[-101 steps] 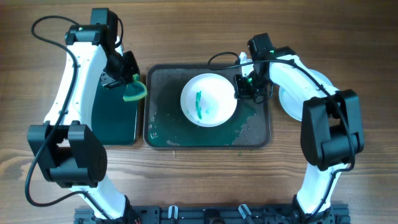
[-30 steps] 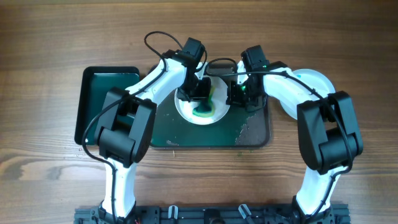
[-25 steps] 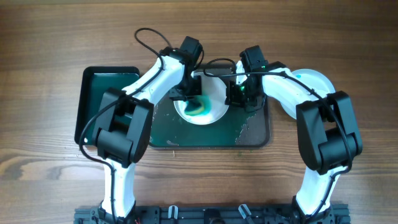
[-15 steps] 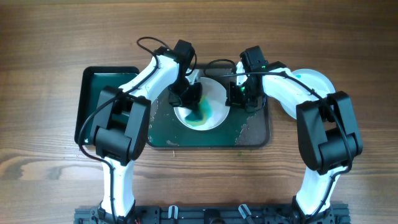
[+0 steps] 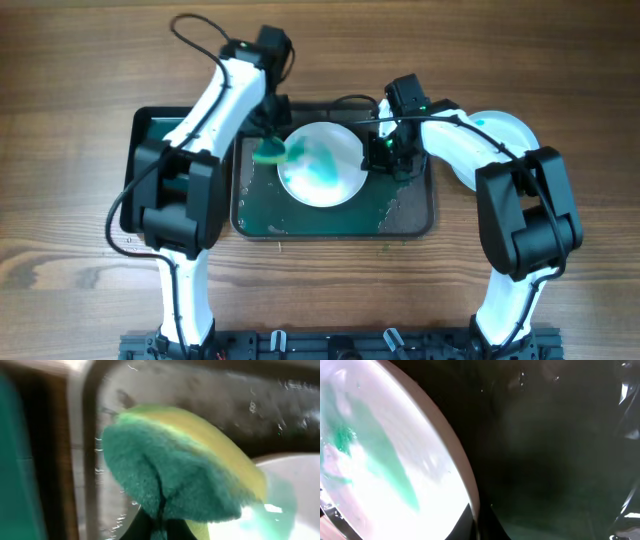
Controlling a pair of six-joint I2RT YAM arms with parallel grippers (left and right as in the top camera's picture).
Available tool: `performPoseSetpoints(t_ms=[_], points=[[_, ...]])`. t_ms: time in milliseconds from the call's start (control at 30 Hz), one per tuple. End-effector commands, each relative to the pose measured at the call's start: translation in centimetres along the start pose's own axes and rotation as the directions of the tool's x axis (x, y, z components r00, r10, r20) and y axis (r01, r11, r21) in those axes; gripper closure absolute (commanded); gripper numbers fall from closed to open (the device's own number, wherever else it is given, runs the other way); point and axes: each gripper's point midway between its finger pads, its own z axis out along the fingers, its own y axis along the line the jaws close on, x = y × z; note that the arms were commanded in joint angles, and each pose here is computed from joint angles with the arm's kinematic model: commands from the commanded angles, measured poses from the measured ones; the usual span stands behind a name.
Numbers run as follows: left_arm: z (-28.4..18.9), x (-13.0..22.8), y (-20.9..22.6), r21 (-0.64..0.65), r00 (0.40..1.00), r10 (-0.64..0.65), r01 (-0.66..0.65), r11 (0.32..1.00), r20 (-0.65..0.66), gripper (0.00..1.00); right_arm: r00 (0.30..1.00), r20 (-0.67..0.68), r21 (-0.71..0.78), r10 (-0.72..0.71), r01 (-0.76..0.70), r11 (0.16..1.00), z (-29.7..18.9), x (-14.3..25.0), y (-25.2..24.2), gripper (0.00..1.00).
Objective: Clean dirty plates on tray and stack at the side
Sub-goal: 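Scrub the last plate with the sponge in the left gripper, then lift the last plate with the right gripper and stack it on the pile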
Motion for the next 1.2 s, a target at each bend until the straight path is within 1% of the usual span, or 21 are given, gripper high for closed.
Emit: performPoseSetpoints(t_ms=[0,67,133,200,233,267,333,400,467,533,567,667,800,867,1000,1167], points=[[-6.0,-0.1,3.0,-0.038,0.994,-0.055,0.058,0.998,0.091,0.96,1.000,-0.017,0.028,0.011,-0.010,1.000,0.7,0.5,-1.1,0.96],[-8.4,1.4,6.2,-0.053,0.992,-0.106,0.109,0.993,0.066,0.96,1.000,0.025,0.056,-0.015,0.013,0.998,-0.6,-0.1,-0.9,0.96],[-9.2,1.9,9.0,-0.065,0.986,-0.158,0.161,0.985,0.044,0.96,0.993,0.097,0.130,-0.061,0.048,0.990,-2.4,-0.8,-0.6,0.96],[-9.0,1.8,11.7,-0.077,0.981,-0.194,0.195,0.978,0.023,0.96,0.967,0.198,0.251,-0.162,0.109,0.962,-5.3,-1.5,0.5,0.96],[-8.7,1.5,13.4,-0.080,0.973,-0.229,0.230,0.970,0.021,0.96,0.926,0.282,0.386,-0.251,0.130,0.913,-7.9,-1.9,1.3,0.96],[-8.7,1.1,14.4,-0.078,0.966,-0.258,0.259,0.963,0.028,0.96,0.889,0.334,0.471,-0.313,0.130,0.872,-9.6,-2.1,2.0,0.96],[-8.6,0.6,15.4,-0.071,0.957,-0.285,0.288,0.955,0.046,0.96,0.838,0.377,0.573,-0.395,0.123,0.810,-11.7,-1.8,3.1,0.96],[-8.6,0.4,15.6,-0.069,0.955,-0.291,0.294,0.953,0.050,0.96,0.794,0.410,0.657,-0.448,0.083,0.749,-13.5,-1.3,3.8,0.96],[-8.6,0.4,15.4,-0.069,0.956,-0.288,0.291,0.954,0.050,0.96,0.730,0.423,0.759,-0.537,0.039,0.650,-15.7,-0.7,4.6,0.96],[-8.6,0.4,15.4,-0.069,0.956,-0.288,0.291,0.954,0.050,0.96,0.673,0.427,0.822,-0.604,-0.011,0.569,-17.5,-0.2,5.4,0.96],[-8.6,0.4,15.4,-0.069,0.956,-0.288,0.291,0.954,0.050,0.96,0.631,0.427,0.854,-0.648,-0.045,0.519,-18.7,0.2,6.1,0.96],[-8.6,0.4,15.4,-0.068,0.955,-0.291,0.294,0.953,0.051,0.96,0.545,0.425,0.894,-0.723,-0.128,0.429,-20.9,1.0,7.7,0.96],[-8.5,0.1,14.5,-0.013,0.955,-0.294,0.295,0.955,0.046,0.96,0.458,0.331,0.942,-0.825,-0.208,0.262,-23.6,2.3,9.8,0.96],[-8.5,0.0,14.5,-0.012,0.955,-0.294,0.295,0.955,0.049,0.96,0.427,0.303,0.944,-0.852,-0.255,0.207,-24.8,2.7,10.7,0.96],[-8.6,0.0,14.5,-0.012,0.955,-0.294,0.295,0.955,0.049,0.96,0.414,0.312,0.936,-0.855,-0.289,0.201,-25.4,2.8,11.0,0.96],[-8.5,0.0,14.5,-0.012,0.955,-0.294,0.295,0.955,0.049,0.96,0.414,0.313,0.936,-0.855,-0.289,0.202,-25.4,2.7,11.1,0.96]])
